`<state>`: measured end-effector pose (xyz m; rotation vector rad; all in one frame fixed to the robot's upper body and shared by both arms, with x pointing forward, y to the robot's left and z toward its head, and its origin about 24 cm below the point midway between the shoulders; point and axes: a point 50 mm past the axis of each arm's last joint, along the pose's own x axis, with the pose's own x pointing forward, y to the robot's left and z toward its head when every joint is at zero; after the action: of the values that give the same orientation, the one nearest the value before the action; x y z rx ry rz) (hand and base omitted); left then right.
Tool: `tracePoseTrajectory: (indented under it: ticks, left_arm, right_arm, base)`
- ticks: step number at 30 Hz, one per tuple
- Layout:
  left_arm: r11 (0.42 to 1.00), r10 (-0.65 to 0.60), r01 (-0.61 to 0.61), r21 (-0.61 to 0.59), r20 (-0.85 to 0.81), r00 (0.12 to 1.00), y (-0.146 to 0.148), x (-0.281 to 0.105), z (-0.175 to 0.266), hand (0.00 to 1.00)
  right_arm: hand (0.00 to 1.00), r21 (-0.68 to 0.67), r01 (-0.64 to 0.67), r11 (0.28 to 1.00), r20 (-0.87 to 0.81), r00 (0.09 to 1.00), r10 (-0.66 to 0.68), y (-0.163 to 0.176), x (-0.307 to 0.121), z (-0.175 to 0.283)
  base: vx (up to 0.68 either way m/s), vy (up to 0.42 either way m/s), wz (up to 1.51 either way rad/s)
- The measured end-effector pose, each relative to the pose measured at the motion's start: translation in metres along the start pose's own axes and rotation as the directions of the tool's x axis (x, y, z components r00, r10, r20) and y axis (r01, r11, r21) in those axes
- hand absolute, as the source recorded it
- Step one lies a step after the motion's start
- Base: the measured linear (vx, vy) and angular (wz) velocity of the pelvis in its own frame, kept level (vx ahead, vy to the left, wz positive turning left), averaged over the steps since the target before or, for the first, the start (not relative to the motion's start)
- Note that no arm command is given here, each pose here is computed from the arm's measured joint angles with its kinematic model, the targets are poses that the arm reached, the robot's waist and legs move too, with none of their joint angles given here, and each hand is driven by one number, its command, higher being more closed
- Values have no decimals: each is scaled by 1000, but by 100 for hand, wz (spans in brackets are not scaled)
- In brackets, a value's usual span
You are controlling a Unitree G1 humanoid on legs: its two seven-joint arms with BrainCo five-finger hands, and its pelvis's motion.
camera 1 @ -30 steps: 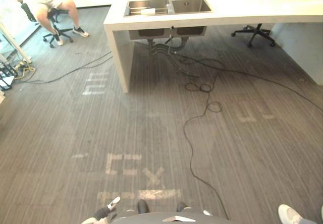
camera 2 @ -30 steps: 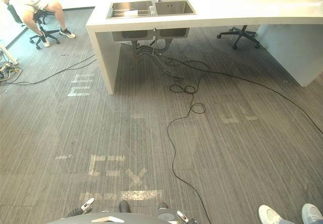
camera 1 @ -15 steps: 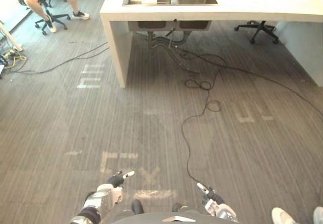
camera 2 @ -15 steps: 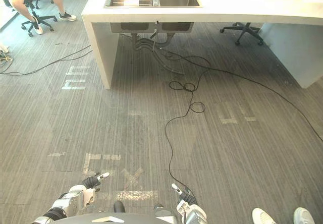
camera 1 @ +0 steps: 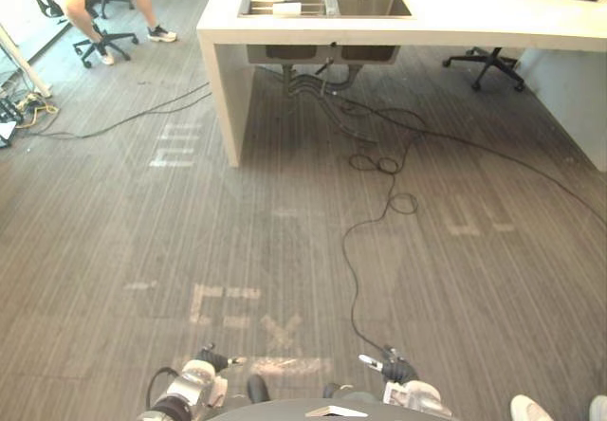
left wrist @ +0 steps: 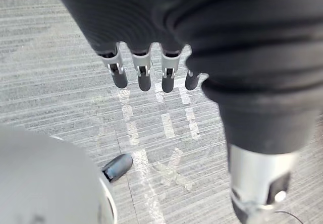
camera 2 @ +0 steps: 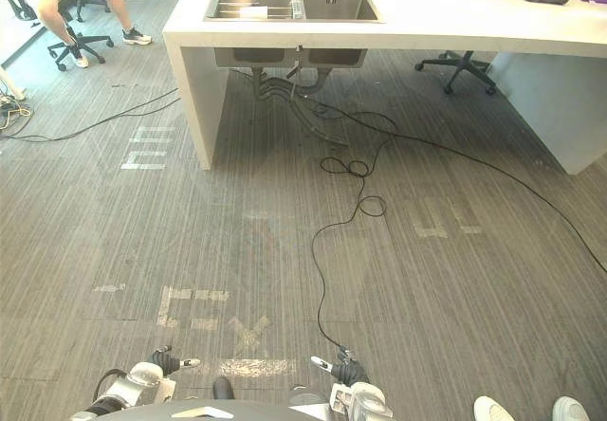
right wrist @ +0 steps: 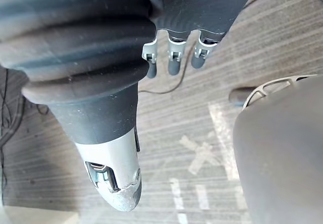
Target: Walk over to the sink, pick up the cup, carry it to the dishwasher, place the cup inside the dishwasher, then close the dishwasher door
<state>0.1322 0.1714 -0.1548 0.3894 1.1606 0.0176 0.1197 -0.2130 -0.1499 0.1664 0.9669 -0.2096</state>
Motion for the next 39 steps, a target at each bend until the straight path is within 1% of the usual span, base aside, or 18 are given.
tracePoseTrajectory:
  ticks: [2, 4, 6, 8, 10, 11, 14, 16, 20, 23, 27, 29, 32, 34, 37, 39]
  left_arm:
    - [999, 30, -29, 33, -18, 999, 2, 0, -9, 0]
    - [996, 41, -41, 79, 6, 999, 4, 0, -7, 0]
    - [995, 27, -28, 91, 12, 1000, 5, 0, -10, 0]
    - [998, -2, 2, 56, 7, 1000, 6, 1, -14, 0]
    - [999, -32, 32, -5, -19, 999, 7, 1, -19, 0]
    - [995, -71, 67, -78, -48, 996, 7, 1, -24, 0]
    - [972, -130, 113, -208, -71, 989, 3, 0, -31, 0]
    - [958, -158, 135, -255, -76, 984, 1, -1, -33, 0]
    - [932, -188, 153, -328, -79, 979, 0, 0, -33, 0]
    - [916, -179, 139, -377, -75, 981, 2, 0, -34, 0]
    - [904, -167, 149, -401, -11, 986, 4, 2, -21, 0]
    - [905, -155, 168, -391, 63, 986, 5, 2, -4, 0]
    - [895, -132, 164, -415, 105, 986, 10, 3, 9, 0]
    - [893, -127, 162, -419, 110, 986, 12, 2, 10, 0]
    - [888, -173, 203, -413, 110, 979, 0, 0, 6, 0]
    - [887, -182, 210, -410, 107, 977, -2, 0, 3, 0]
  right_arm:
    - [0, -11, -10, 1000, -5, 1000, 10, 1, 0, -1]
    - [0, -8, -12, 1000, -26, 1000, 11, 1, 0, -4]
    - [0, 19, -11, 1000, -63, 998, 13, 1, -1, -7]
    - [0, 72, -5, 997, -102, 995, 12, 1, -1, -13]
    - [0, 142, 12, 990, -134, 991, 8, 0, -2, -21]
    - [0, 206, 30, 978, -153, 988, 2, -1, -4, -27]
    - [0, 255, 64, 965, -180, 984, -17, -7, -10, -38]
    - [0, 275, 91, 957, -193, 981, -38, -10, -11, -42]
    - [0, 397, 118, 910, -192, 980, -43, -14, -10, -36]
    - [0, 418, 110, 902, -185, 982, -34, -10, -9, -35]
    - [0, 403, 97, 910, -150, 988, -38, -9, -7, -30]
    - [0, 477, 88, 874, -110, 993, -41, -5, -5, -23]
    - [0, 493, 87, 866, -75, 996, -57, -4, -4, -16]
    - [0, 486, 125, 865, -108, 991, -83, -9, -10, -31]
    - [0, 495, 150, 856, -90, 989, -121, -19, -12, -31]
    - [0, 508, 168, 845, -98, 986, -137, -25, -15, -35]
  base:
    - [0, 0, 0]
    - [-15, 18, -4]
    - [-2, 17, -6]
    - [18, 8, -11]
    - [33, -2, -20]
    - [36, -6, -17]
    - [24, 9, -11]
    - [42, 78, -15]
    - [18, 97, -25]
    - [116, 28, 6]
    - [132, -33, 34]
    - [260, -107, 46]
    - [245, -180, 26]
    - [325, -302, 28]
    - [369, -241, 17]
    - [360, -189, -2]
